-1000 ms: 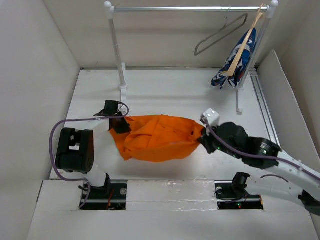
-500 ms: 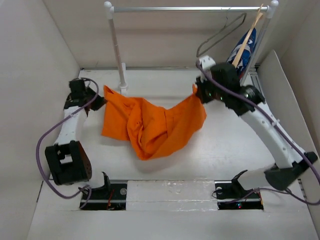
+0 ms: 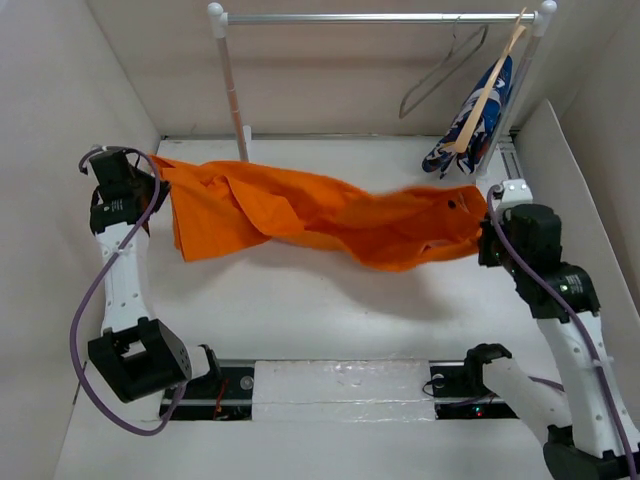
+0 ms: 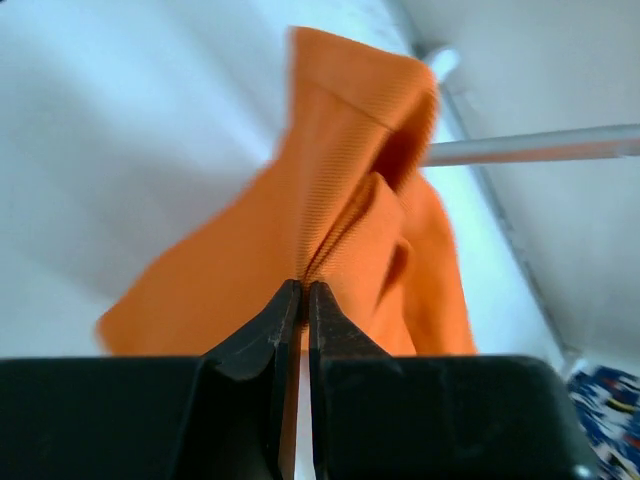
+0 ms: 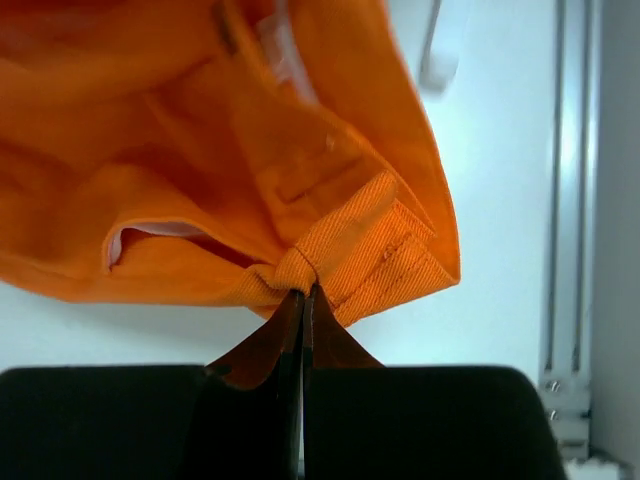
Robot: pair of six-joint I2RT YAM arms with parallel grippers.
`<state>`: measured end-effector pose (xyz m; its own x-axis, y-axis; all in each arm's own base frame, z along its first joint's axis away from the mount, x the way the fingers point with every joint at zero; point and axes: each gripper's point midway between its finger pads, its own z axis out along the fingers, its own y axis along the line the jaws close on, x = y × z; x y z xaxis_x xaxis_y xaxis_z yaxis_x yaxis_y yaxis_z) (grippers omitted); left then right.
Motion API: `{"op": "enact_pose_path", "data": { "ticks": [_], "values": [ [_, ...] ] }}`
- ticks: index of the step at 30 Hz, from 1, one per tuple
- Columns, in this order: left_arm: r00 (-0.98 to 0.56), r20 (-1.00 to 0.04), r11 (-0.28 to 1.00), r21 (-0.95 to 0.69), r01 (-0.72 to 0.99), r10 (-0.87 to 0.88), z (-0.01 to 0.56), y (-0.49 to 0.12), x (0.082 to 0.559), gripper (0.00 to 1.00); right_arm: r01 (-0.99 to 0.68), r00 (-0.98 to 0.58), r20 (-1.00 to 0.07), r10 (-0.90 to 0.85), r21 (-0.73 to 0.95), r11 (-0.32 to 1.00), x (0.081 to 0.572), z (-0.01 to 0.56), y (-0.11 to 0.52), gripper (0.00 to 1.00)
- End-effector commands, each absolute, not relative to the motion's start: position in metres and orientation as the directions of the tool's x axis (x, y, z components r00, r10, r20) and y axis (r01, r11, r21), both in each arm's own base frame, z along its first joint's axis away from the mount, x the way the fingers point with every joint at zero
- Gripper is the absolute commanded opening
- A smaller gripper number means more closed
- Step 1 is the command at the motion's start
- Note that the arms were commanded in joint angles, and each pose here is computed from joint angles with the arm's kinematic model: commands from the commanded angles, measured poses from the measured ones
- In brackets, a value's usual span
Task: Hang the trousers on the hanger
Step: Flatten out the trousers at the center of the board.
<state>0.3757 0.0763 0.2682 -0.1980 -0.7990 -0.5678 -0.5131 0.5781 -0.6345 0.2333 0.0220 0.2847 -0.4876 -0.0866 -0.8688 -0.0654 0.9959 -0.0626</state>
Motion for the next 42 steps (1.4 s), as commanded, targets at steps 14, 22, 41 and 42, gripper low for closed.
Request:
{"op": "enact_pose_path", "data": {
  "ticks": [14, 22, 41, 42],
  "values": [
    [-0.218, -0.662, 0.548, -0.342, -0.763, -0.717, 0.210, 0.117, 0.308, 0.00, 0.076, -0.698, -0.715, 0.026, -0.038, 0.996, 0.230, 0.198, -0.004, 0.00],
    [-0.147, -0.699, 0.483, -0.312, -0.818, -0.700, 0.211, 0.124, 0.271, 0.70, 0.071, -0.689, -0.725, -0.012, -0.084, 0.994, 0.206, 0.234, -0.012, 0.83],
    [-0.682, -0.502, 0.803, -0.556, -0.217, -0.532, 0.143, -0.113, 0.251, 0.56, 0.093, -0.856, -0.475, 0.205, 0.249, 0.964, 0.195, 0.102, 0.042, 0.63],
    [-0.712, -0.512, 0.823, -0.544, -0.165, -0.481, 0.142, -0.129, 0.248, 0.56, 0.122, -0.862, -0.454, 0.226, 0.247, 0.961, 0.191, 0.097, 0.040, 0.62]
  ]
}}
